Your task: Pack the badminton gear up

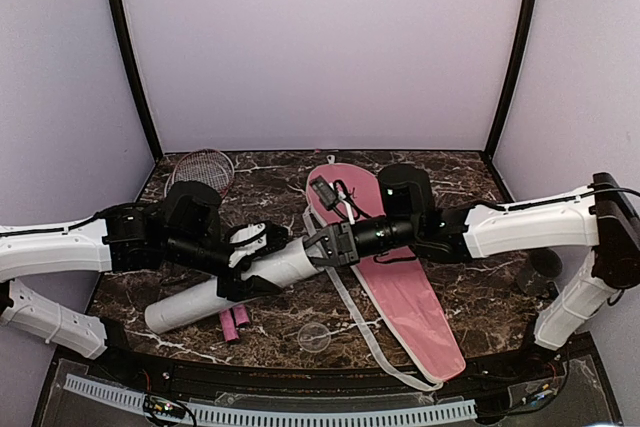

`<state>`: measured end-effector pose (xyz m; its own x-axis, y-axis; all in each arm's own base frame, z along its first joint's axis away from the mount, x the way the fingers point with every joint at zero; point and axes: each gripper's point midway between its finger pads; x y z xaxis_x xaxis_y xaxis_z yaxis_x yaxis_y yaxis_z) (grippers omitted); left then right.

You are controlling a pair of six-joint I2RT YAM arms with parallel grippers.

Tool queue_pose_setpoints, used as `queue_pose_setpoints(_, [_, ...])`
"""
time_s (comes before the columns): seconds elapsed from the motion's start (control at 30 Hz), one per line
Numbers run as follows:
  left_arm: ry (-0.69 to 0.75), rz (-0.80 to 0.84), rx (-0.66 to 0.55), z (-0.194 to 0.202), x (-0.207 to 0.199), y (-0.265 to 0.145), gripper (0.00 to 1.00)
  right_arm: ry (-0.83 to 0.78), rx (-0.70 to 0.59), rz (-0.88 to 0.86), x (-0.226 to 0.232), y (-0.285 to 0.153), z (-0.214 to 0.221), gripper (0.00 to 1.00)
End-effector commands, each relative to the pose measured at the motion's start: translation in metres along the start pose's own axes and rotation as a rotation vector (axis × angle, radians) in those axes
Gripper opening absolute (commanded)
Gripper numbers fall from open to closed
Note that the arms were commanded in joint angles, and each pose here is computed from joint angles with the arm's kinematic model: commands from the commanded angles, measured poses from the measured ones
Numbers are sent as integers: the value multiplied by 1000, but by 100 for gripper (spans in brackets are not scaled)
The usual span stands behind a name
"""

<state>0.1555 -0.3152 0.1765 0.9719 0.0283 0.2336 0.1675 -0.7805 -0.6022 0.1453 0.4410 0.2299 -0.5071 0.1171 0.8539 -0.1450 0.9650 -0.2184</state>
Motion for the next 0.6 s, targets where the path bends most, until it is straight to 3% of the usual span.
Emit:
queue_pose_setpoints(0.0, [21,20,-53,-14,-4,-2,60,-59,-20,-49,16,8,-11,0])
queue_pose_setpoints(0.17, [20,17,-52,-14,-3,-2,60,-69,-39,-43,17,8,-15,1])
queue_pose_setpoints(0.4, [3,-119,8,-6,21,-6,59,-91,-87,36,14,-5,-21,31])
queue_pose_setpoints(0.57, [-10,-173,40,-2,31,-7,59,-110,-151,123,13,-31,-25,46])
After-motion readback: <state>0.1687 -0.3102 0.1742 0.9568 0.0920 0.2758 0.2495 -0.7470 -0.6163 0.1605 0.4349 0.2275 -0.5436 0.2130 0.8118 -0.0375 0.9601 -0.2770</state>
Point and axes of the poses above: each gripper's point midway between its finger pads, its own y axis out along the fingers, its own x axis along the line the jaws close on, z = x × y, and after that the axes turned 10 degrees about y, right-handed
